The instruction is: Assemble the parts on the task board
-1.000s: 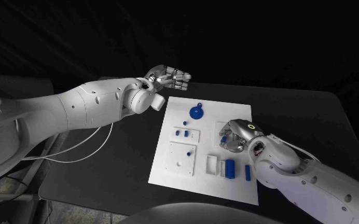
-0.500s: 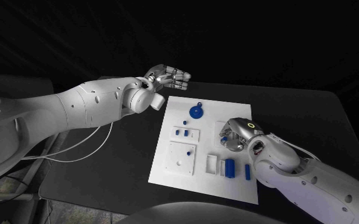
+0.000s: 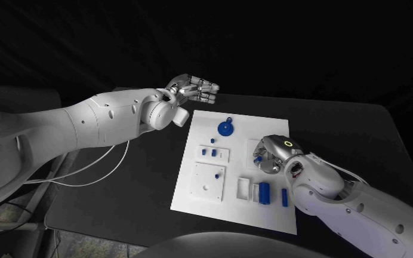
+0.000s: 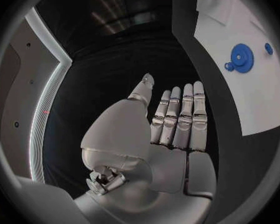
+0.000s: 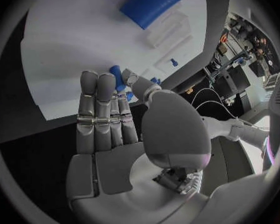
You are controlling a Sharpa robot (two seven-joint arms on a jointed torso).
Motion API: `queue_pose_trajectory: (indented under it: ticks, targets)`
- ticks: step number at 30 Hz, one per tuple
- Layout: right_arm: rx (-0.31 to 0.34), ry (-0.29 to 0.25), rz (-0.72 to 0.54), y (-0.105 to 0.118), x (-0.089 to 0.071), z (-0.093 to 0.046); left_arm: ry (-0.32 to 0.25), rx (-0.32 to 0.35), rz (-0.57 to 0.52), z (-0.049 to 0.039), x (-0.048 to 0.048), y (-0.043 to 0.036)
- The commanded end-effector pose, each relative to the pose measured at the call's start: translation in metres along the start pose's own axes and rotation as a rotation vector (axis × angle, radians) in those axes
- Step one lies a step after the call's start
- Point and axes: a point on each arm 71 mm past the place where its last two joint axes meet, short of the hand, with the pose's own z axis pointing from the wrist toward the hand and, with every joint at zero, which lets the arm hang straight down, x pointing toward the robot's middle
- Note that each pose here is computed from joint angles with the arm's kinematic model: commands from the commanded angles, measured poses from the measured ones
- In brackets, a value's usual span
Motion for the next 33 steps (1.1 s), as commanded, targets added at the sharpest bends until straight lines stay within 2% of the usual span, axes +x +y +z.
queue_pose_trajectory:
  ticks: [1,15,33]
  targets:
    - [0.020,0.017,-0.030,-0.004,0.003,-0.001,0.022,0.002,0.001,0.0001,0.0018,-0.0008]
    - [0.020,0.027,-0.052,-0.002,0.003,-0.001,0.026,-0.004,-0.001,-0.0003,0.0018,-0.0004]
    - [-0.022,-0.035,-0.047,0.007,-0.007,-0.004,0.029,-0.005,-0.001,0.0002,0.0024,-0.0003]
